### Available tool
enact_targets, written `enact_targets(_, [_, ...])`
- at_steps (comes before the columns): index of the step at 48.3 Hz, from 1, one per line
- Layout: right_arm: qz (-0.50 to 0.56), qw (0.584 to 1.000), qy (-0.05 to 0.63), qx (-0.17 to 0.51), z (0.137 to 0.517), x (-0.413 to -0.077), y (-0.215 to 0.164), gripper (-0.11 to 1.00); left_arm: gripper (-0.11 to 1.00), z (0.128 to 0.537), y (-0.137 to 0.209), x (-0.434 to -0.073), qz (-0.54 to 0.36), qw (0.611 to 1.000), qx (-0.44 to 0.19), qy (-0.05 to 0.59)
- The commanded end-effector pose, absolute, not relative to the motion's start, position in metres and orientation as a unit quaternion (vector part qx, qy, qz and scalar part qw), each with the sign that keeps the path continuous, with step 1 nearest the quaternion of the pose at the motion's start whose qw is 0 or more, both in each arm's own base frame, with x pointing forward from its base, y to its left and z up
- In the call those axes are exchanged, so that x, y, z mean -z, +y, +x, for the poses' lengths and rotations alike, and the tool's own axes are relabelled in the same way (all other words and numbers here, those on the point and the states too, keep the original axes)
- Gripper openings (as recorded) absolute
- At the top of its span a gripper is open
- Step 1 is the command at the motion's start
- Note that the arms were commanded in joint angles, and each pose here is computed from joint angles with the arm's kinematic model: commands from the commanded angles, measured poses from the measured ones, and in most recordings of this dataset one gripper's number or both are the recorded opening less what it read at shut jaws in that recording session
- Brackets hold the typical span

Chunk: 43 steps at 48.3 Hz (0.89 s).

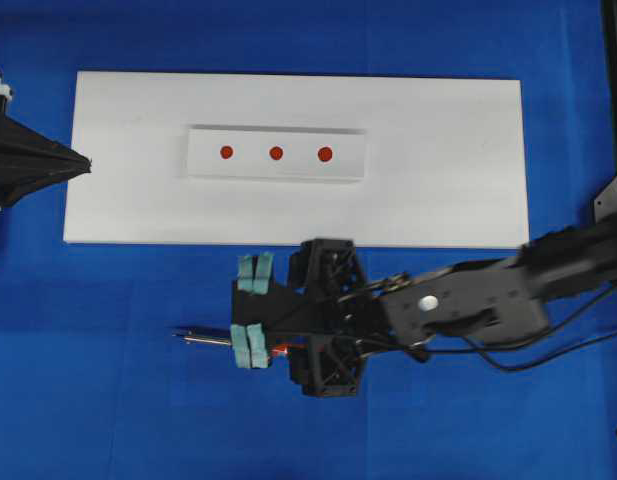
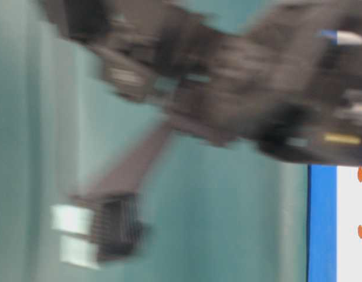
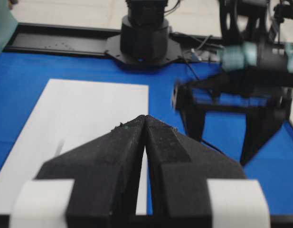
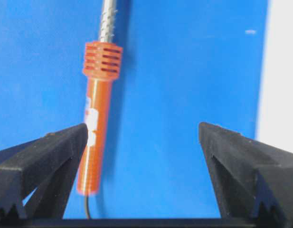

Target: Touch the tip of the soldering iron to the mark.

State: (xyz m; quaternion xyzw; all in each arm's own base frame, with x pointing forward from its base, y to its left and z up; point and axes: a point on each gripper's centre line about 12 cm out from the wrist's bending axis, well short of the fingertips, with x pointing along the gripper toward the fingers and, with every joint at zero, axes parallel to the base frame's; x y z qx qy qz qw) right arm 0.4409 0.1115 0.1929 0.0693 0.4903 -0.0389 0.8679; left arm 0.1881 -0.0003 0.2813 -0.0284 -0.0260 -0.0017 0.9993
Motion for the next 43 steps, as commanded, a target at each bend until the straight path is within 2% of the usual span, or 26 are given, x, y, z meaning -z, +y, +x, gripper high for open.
enact_targets(1, [0.076, 0.883, 0.462, 0.039, 0.435, -0.239, 0.109, 0.89, 0.02, 0.189, 0.0, -0.286, -0.028, 0.999, 0.002, -0.031])
enact_targets(8, [0.07, 0.882, 0.463, 0.049, 0.423, -0.261, 0.104, 0.89, 0.02, 0.189, 0.0, -0.286, -0.029, 0.999, 0.002, -0.031])
enact_targets(22, [0.054, 0.886, 0.458, 0.059, 0.423, -0.265, 0.095, 0.88, 0.02, 0.189, 0.0, -0.286, -0.028, 0.999, 0.002, -0.031])
enact_targets(43, [0.028, 0.883, 0.455, 0.114, 0.431, -0.267, -0.007, 0.88, 0.02, 0.189, 0.0, -0.285, -0.029, 0.999, 0.002, -0.031])
